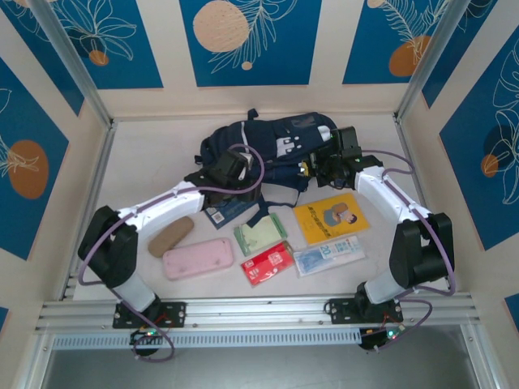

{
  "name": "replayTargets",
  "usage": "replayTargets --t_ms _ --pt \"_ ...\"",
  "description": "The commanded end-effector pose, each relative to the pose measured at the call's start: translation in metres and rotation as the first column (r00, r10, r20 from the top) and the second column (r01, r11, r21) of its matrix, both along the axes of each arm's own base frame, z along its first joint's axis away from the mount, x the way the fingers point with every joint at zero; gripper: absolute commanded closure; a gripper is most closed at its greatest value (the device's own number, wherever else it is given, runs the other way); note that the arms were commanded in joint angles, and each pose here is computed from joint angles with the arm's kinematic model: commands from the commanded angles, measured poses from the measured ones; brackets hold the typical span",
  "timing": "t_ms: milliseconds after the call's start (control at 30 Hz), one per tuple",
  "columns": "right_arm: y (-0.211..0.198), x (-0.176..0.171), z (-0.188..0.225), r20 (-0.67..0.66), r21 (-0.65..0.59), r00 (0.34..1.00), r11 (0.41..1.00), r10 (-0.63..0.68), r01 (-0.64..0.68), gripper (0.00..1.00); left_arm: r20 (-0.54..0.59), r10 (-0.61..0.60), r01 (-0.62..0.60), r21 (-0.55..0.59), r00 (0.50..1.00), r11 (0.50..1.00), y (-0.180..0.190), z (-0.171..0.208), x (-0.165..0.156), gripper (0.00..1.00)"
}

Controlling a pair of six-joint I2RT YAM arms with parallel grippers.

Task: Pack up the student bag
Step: Unzip the student bag at the top-center of the table.

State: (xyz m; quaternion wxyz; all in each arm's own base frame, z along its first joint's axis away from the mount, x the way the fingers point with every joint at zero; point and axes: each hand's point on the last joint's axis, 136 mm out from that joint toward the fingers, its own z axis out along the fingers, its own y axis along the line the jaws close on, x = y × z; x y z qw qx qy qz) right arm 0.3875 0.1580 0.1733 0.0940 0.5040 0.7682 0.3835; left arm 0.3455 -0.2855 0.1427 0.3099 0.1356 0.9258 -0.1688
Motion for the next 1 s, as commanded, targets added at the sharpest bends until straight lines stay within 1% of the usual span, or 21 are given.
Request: replayTargets --t_ms 0,133,233,300,367,467,533,600,733,833,967 --pt "0.013 -0.002 0.036 0.084 0.094 0.996 0.995 0.033 -0.041 1.00 0.028 0.017 -0.016 -0.027 0.999 1.000 -0.016 0.008 0.011 0.48" --pt "0.016 -0.004 0.038 0.091 0.099 0.995 0.994 0.041 -0.050 1.00 0.039 0.058 -0.059 0.009 0.998 0.998 -0.012 -0.001 0.018 0.55" --pt "0.019 -0.006 0.041 0.102 0.099 0.994 0.993 0.049 -0.059 1.00 0.070 0.109 -0.115 0.079 0.992 0.990 0.001 -0.005 0.027 0.65" --pt "0.020 -0.007 0.042 0.108 0.098 0.993 0.993 0.055 -0.066 1.00 0.095 0.118 -0.128 0.106 0.988 0.986 0.006 -0.004 0.031 0.72" --pt "0.019 -0.008 0.043 0.114 0.094 0.992 0.993 0.056 -0.067 1.00 0.109 0.119 -0.131 0.117 0.987 0.984 0.008 -0.002 0.035 0.82" --pt "0.017 -0.010 0.040 0.115 0.084 0.992 0.994 0.058 -0.068 1.00 0.120 0.114 -0.128 0.116 0.986 0.985 0.010 0.002 0.036 0.93" --pt "0.014 -0.010 0.038 0.114 0.077 0.992 0.995 0.053 -0.062 1.00 0.120 0.105 -0.118 0.113 0.987 0.986 0.011 0.003 0.034 0.98" --pt "0.009 -0.010 0.034 0.110 0.066 0.993 0.996 0.045 -0.052 1.00 0.110 0.101 -0.113 0.111 0.989 0.987 0.014 0.001 0.032 1.00" --pt "0.001 -0.008 0.032 0.123 0.041 0.991 0.998 0.044 -0.050 1.00 0.089 0.095 -0.105 0.110 0.991 0.988 0.024 0.000 0.027 1.00" --pt "-0.008 -0.005 0.032 0.147 -0.004 0.987 0.998 0.060 -0.060 1.00 0.072 0.110 -0.117 0.101 0.991 0.988 0.035 -0.001 0.024 1.00" --pt "-0.018 -0.001 0.032 0.167 -0.065 0.982 0.995 0.090 -0.080 1.00 0.042 0.142 -0.145 0.059 0.989 0.988 0.050 -0.003 0.023 1.00"
